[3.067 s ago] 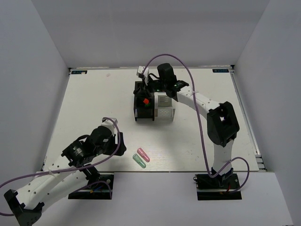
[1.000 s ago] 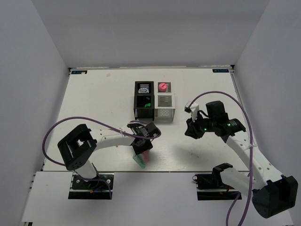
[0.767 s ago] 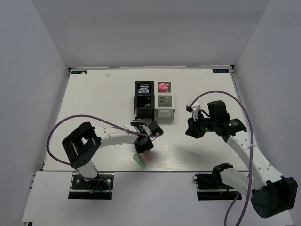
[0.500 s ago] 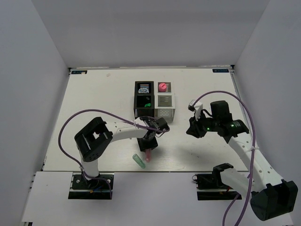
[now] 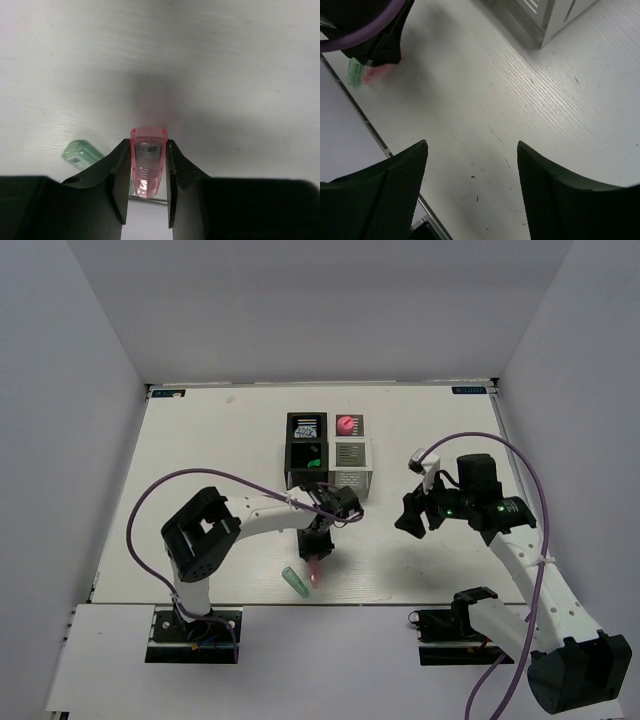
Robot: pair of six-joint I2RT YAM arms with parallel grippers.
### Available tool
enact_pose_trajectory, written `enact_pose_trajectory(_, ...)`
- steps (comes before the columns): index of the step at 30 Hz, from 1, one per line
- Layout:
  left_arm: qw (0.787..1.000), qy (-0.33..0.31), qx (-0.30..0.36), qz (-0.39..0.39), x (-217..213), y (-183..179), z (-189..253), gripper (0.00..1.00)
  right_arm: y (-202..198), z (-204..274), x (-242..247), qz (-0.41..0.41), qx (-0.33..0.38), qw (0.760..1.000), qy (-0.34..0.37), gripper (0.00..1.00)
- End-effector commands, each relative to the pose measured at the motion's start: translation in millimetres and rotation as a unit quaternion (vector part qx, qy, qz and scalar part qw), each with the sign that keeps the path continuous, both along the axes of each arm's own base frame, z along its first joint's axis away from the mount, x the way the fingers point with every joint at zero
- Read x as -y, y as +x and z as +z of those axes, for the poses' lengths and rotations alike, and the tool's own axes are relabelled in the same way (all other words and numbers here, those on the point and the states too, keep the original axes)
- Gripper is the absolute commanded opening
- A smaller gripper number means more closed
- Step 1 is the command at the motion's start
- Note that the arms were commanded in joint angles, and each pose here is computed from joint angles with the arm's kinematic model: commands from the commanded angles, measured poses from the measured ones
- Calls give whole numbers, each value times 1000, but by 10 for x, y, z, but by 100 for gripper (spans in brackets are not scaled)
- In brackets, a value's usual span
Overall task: Sort the stationery into containers
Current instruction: Pick up the stationery from the center of the board, then place the stationery in the storage box.
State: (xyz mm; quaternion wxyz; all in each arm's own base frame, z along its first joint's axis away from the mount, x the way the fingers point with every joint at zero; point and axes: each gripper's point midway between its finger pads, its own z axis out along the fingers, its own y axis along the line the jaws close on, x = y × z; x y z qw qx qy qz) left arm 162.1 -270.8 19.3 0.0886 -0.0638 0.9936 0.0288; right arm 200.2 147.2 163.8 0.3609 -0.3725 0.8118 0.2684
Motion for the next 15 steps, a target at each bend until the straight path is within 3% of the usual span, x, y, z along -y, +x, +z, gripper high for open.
enact_pose_trajectory(1, 994, -13, 85, -75, 90, 296, 633, 0, -16, 3, 9, 0, 3, 1000, 5, 75)
enact_pose_trajectory(2, 988, -48, 120, -90, 270, 422, 979, 0, -40, -10, 0, 6, 1, 1000, 5, 70)
enact_pose_trajectory(3, 980, -57, 141, -128, 336, 485, 1110, 0, -48, -13, 14, 11, 3, 1000, 2, 1)
enact_pose_trajectory(4, 972, -61, 171, -148, 334, 560, 1314, 0, -41, -33, 19, 9, 0, 1000, 0, 0)
enact_pose_trajectory(8, 925, -150, 283, -204, 772, 977, 2042, 0, -58, -53, 14, 12, 5, 1000, 5, 2)
enact_pose_trajectory(9, 903, -158, 318, -241, 856, 1108, 2201, 0, -60, -55, 10, 14, 5, 1000, 6, 48)
enact_pose_trajectory(10, 888, -173, 350, -242, 945, 1213, 2346, 0, -78, -56, -22, 23, 3, 1000, 5, 61)
enact_pose_trajectory(12, 868, -142, 386, -279, 910, 1428, 2388, 0, -61, -84, 13, 19, -2, 1000, 0, 67)
enact_pose_trajectory(13, 846, -157, 429, -274, 1031, 1577, 2558, 0, -53, -91, 21, 18, -3, 1000, -1, 67)
enact_pose_trajectory(15, 839, -115, 458, -271, 961, 1789, 2494, 0, -55, -105, 18, 22, -2, 1000, -1, 67)
